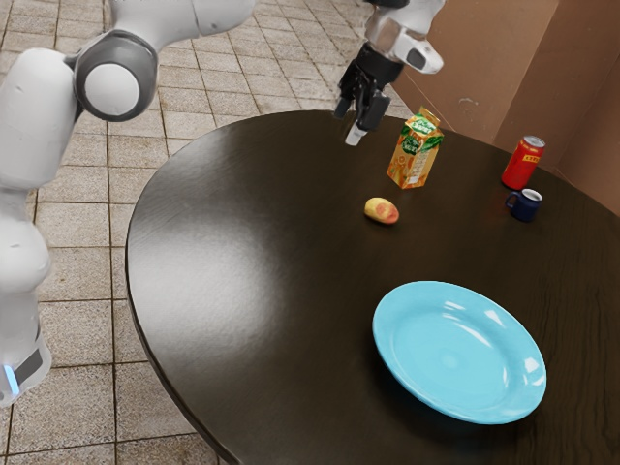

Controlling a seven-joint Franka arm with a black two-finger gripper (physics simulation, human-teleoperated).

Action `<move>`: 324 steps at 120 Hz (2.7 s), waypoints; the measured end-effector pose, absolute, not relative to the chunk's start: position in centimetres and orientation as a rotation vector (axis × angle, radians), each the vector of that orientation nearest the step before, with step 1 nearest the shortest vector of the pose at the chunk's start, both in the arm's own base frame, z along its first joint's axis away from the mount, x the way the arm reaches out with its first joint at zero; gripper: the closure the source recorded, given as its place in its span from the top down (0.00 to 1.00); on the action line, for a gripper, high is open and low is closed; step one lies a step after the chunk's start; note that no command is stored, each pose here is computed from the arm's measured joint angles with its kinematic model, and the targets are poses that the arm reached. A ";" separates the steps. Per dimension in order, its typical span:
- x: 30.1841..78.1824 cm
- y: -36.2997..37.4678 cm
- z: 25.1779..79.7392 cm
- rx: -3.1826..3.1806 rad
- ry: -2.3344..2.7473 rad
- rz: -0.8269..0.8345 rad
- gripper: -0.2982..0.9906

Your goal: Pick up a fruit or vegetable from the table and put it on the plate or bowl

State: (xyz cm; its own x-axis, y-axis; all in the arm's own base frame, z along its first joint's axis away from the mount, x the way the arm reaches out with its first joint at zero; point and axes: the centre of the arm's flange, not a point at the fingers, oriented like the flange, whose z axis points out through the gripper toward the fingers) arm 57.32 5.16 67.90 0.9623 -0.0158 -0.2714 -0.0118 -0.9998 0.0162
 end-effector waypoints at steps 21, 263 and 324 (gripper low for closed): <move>61.5 0.6 65.8 3.131 -0.166 -0.192 0.77; 75.3 15.4 45.5 2.261 -2.132 0.115 0.77; 75.5 16.7 44.9 2.192 -2.222 0.133 0.77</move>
State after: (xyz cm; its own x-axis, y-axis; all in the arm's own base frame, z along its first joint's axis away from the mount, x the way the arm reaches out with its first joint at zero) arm 75.51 16.66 44.91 -0.0156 -0.9973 0.0724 -0.9988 0.0122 -0.0482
